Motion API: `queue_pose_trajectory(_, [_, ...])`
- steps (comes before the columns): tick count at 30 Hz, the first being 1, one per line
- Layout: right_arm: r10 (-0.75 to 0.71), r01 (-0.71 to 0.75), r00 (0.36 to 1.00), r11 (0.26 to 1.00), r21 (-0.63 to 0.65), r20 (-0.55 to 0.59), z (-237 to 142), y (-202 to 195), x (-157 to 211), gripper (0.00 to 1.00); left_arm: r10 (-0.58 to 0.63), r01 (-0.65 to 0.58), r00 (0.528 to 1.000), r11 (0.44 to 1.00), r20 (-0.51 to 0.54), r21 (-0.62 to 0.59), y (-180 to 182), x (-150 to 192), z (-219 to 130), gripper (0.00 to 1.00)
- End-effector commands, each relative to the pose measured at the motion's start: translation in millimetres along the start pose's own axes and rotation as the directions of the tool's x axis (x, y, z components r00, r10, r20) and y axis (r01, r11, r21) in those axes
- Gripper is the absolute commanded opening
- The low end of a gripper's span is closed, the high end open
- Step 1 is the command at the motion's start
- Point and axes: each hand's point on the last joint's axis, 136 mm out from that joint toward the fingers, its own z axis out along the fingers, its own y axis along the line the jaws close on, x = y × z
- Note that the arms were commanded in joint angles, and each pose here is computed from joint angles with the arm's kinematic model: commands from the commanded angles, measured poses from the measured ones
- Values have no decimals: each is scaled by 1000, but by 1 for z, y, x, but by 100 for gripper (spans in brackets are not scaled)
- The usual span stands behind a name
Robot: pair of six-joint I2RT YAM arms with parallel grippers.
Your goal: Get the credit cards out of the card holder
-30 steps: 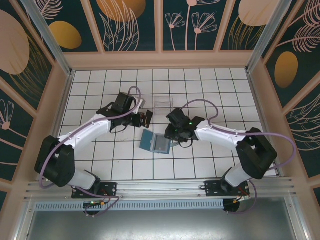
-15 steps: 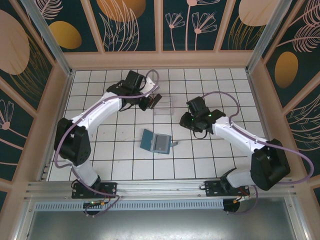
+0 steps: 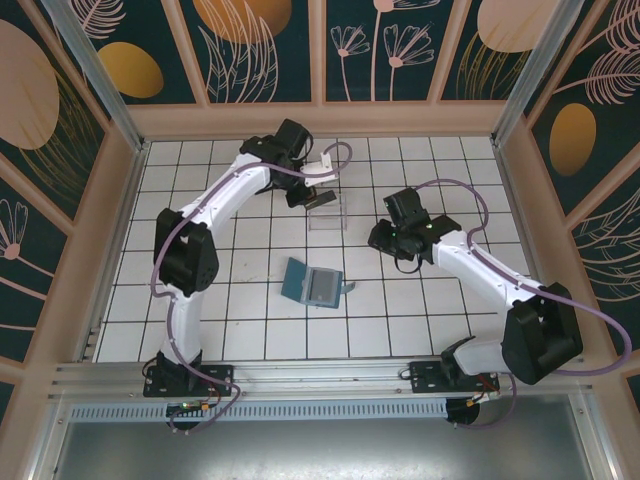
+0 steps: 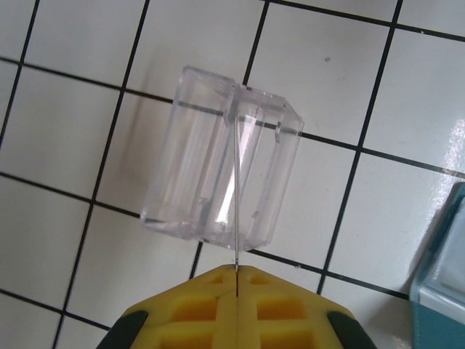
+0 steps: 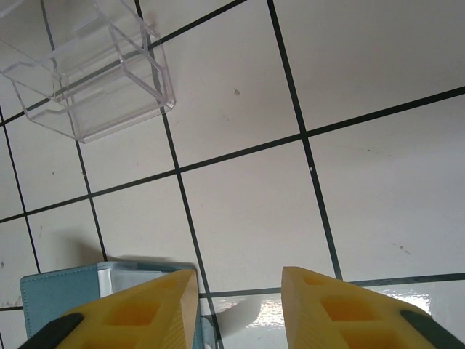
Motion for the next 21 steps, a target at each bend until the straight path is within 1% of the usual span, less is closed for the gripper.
queue_pose_trajectory(1, [-3, 4, 1000, 1000, -14, 21, -10, 5, -9, 35, 98, -96, 995, 993, -35, 69, -10, -2, 4, 4])
queue_pose_trajectory(7, [14, -13, 999, 1000, -7, 29, -12, 2, -12, 34, 176, -167, 981, 981, -86, 98, -15, -4, 25, 3])
queue_pose_trajectory(9, [18, -18, 999, 1000, -3, 27, -12, 0, -12, 34, 184, -175, 978, 979, -96, 103, -16, -3, 31, 2])
queue_pose_trajectory(17, [31, -31, 999, 1000, 3, 26, -12, -5, -10, 34, 189, -175, 963, 981, -191, 85, -10, 11, 53, 0])
queue_pose_trajectory(21, [32, -32, 999, 999, 5, 24, -11, -6, -10, 34, 199, -184, 957, 979, -209, 88, -10, 15, 57, 0])
